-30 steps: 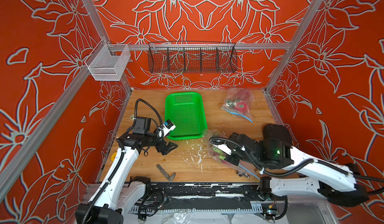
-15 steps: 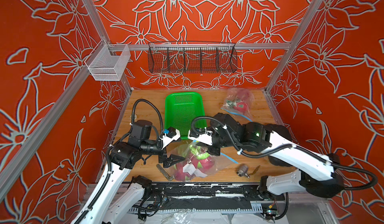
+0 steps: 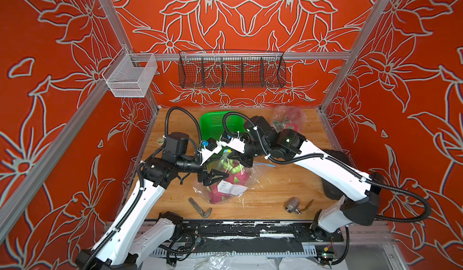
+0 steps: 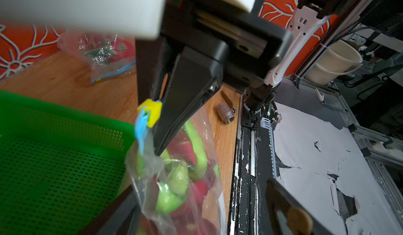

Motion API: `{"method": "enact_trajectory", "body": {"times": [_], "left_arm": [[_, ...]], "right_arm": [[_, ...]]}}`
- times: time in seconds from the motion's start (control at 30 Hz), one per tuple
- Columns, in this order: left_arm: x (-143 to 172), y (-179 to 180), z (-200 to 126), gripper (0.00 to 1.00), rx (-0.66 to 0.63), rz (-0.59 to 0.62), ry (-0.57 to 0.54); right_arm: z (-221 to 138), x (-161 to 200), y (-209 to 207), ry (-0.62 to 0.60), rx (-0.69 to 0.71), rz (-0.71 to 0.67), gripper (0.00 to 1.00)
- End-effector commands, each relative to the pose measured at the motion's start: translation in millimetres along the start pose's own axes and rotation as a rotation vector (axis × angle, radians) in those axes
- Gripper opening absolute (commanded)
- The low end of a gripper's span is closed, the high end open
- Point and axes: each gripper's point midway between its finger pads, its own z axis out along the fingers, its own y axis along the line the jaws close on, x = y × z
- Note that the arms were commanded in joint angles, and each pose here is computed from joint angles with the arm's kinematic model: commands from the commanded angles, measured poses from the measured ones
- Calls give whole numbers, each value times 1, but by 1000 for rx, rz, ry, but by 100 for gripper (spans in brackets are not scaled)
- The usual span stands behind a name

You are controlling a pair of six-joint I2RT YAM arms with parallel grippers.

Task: Open the zip-top bag and take out the dragon fruit
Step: Pick up the zipper food storage bag at the center of the board.

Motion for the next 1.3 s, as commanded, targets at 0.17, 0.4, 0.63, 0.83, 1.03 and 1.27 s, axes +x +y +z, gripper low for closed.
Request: {"method": "enact_trajectory", "body": {"times": [0.17, 0.4, 0.63, 0.83, 1.03, 1.27], "left_arm": [[-14, 29, 8, 72, -60, 33, 27], [-3, 40, 16, 48, -79, 53, 41], [8, 46, 20, 0, -84, 34, 63], [12, 45, 9, 0, -133, 53, 66], [9, 47, -1, 0, -166, 50, 42], [-1, 37, -11, 0, -173, 56, -1]], "right_arm": [[-21, -32, 10, -136, -72, -36, 0], [-38, -32, 25, -258, -208, -8, 0], [-47, -30, 27, -348, -257, 28, 0], [-52, -18, 25, -347, -226, 23, 41], [-63, -7, 16, -418, -108, 26, 61], [-52, 14, 18, -406, -103, 44, 69]]}}
